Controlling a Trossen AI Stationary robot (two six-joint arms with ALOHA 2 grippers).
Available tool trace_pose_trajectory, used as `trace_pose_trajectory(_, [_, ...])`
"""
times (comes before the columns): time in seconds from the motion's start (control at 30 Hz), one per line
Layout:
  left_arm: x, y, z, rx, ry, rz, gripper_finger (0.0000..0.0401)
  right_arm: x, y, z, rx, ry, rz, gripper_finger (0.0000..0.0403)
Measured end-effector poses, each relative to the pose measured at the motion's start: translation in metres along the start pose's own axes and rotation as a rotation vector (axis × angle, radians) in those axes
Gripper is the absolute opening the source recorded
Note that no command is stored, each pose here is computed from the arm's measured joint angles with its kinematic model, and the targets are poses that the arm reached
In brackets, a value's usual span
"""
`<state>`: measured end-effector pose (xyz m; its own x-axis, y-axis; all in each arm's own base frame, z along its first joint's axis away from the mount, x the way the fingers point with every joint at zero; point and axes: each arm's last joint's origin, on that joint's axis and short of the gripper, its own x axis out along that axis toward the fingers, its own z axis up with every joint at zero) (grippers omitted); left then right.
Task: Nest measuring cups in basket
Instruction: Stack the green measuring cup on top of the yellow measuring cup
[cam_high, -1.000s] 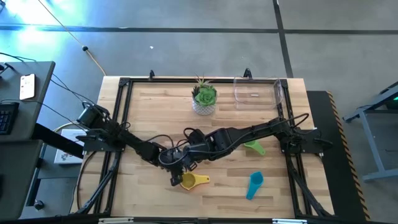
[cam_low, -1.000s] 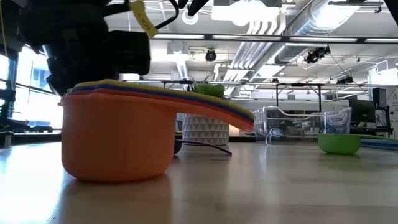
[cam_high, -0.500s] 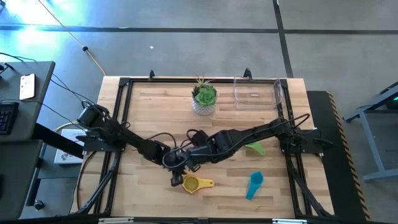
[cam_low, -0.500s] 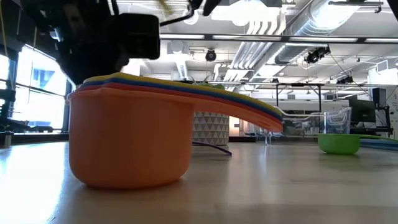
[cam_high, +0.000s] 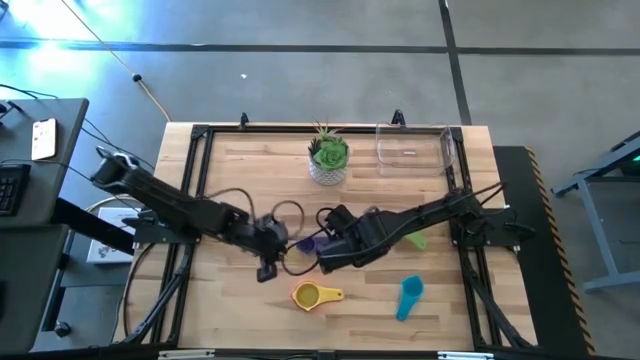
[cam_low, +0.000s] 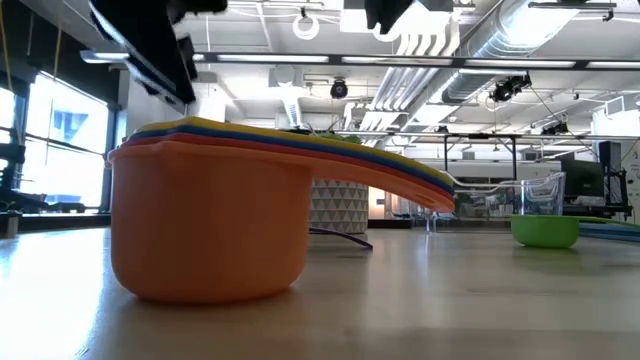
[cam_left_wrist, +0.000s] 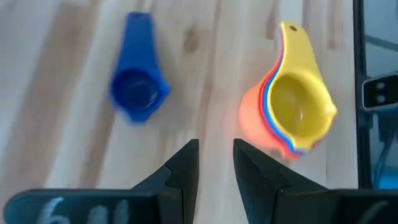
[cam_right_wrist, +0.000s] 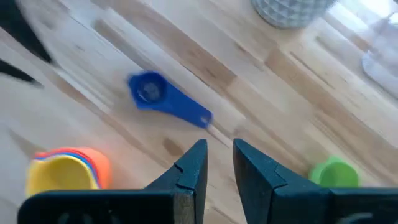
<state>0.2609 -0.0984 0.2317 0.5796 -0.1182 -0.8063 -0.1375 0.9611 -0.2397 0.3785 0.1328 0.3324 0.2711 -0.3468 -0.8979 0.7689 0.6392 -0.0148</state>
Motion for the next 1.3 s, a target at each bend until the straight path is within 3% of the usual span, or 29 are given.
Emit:
trace_pose_trajectory(0.27, [-0.055, 0.017, 0.007, -0.113, -0.136, -0.028, 0.0090, 0.019, -0.028, -0.019, -0.018, 0.103, -0.108, 0.0069])
trace_pose_trajectory(0.53, [-0.086, 0.035, 0.009, -0.205, -0.231, 0.001, 0.0090, 0.025, -0.072, -0.038, 0.033, 0.176, -0.116, 0.0069])
trace_pose_trajectory(0.93, [-0.100, 0.052, 0.010, -0.312, -0.275, 0.034, 0.0090, 0.063, -0.125, -0.069, 0.068, 0.269, -0.091, 0.0073])
trace_pose_trajectory(1.3, [-0.100, 0.061, 0.014, -0.376, -0.296, 0.057, 0.0090, 0.100, -0.145, -0.081, 0.058, 0.294, -0.098, 0.0137])
